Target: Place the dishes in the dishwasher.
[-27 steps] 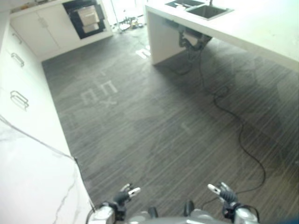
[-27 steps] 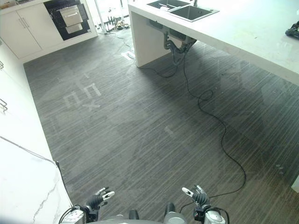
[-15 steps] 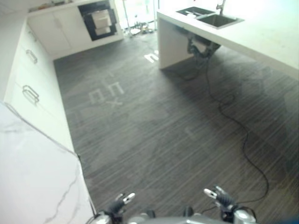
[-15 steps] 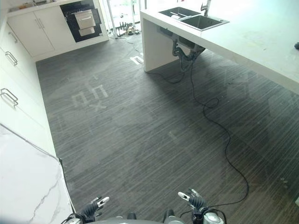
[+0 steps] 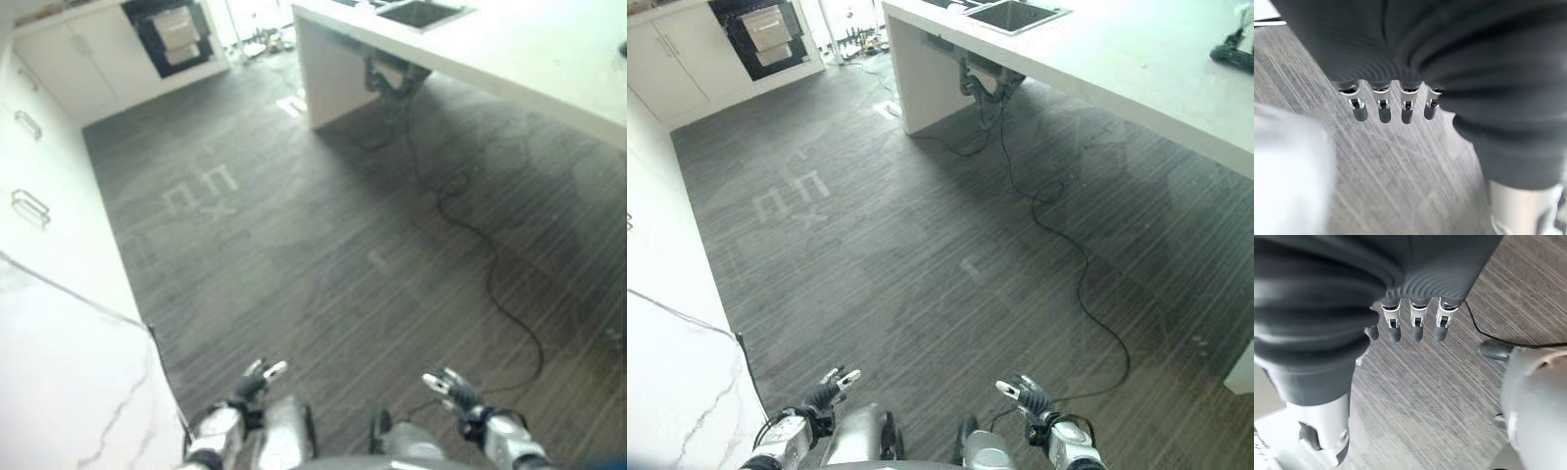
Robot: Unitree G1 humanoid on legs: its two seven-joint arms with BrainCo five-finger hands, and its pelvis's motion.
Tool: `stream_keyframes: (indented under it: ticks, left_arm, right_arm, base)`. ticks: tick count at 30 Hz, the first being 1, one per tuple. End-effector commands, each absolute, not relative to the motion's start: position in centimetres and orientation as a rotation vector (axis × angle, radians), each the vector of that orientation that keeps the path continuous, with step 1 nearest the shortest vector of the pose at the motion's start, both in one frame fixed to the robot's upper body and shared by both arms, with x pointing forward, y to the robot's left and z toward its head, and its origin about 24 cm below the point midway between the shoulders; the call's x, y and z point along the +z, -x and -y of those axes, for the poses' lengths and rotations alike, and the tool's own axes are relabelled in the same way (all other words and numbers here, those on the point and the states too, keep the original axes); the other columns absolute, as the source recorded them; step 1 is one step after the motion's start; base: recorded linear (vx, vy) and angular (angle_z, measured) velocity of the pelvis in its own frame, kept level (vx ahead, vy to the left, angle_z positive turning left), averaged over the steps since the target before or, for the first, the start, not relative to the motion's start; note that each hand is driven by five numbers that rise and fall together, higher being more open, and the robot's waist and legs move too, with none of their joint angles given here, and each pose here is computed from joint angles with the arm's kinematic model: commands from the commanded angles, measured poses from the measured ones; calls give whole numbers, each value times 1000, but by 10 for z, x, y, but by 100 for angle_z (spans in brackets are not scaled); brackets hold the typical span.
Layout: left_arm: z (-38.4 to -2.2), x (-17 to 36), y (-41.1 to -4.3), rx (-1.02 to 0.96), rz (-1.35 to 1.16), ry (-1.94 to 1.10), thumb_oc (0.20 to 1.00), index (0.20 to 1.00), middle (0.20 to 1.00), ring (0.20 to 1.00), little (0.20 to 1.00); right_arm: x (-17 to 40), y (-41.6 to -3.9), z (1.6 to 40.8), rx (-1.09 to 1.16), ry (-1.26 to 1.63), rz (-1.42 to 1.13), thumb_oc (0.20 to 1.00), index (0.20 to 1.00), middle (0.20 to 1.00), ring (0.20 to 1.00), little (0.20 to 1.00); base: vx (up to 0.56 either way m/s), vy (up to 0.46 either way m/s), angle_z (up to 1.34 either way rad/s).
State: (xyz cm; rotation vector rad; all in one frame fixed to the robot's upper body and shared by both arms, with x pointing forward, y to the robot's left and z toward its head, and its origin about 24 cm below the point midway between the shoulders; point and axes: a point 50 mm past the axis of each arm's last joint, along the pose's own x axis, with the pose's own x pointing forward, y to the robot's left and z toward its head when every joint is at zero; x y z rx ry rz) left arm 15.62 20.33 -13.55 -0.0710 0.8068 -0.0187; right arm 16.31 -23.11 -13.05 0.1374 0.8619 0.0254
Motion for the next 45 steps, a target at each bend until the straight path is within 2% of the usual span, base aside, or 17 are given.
stream_keyframes:
  ticks: [1,6,15,21,36,45]
  left_arm:
    - [-204,-120,-180,-75,-680,-57,1000,1000,1000,1000,1000]
    - [-209,-119,-180,-54,-683,-67,1000,1000,1000,1000,1000]
    - [-220,-95,-212,-56,-566,-161,1000,1000,1000,1000,1000]
    - [-221,-83,-226,-56,-513,-145,1000,1000,1000,1000,1000]
    - [-202,-91,-219,-113,-532,-87,1000,1000,1000,1000,1000]
    - [-199,-86,-217,-202,-511,-130,1000,1000,1000,1000,1000]
  right_arm:
    - [-117,-175,245,81,-45,-785,1000,1000,1000,1000,1000]
    - [-111,-185,241,103,-14,-743,1000,1000,1000,1000,1000]
    - [-98,-203,222,87,-121,-620,1000,1000,1000,1000,1000]
    - [-88,-213,225,106,-126,-570,1000,1000,1000,1000,1000]
    - [-88,-206,244,88,-67,-616,1000,1000,1000,1000,1000]
    - [-90,-202,245,47,-69,-615,1000,1000,1000,1000,1000]
  base:
    - [527,271,-21]
    - [427,373,-29]
    - [299,423,-4]
    - [267,-57,50]
    - [352,-131,14]
    - [320,317,-45]
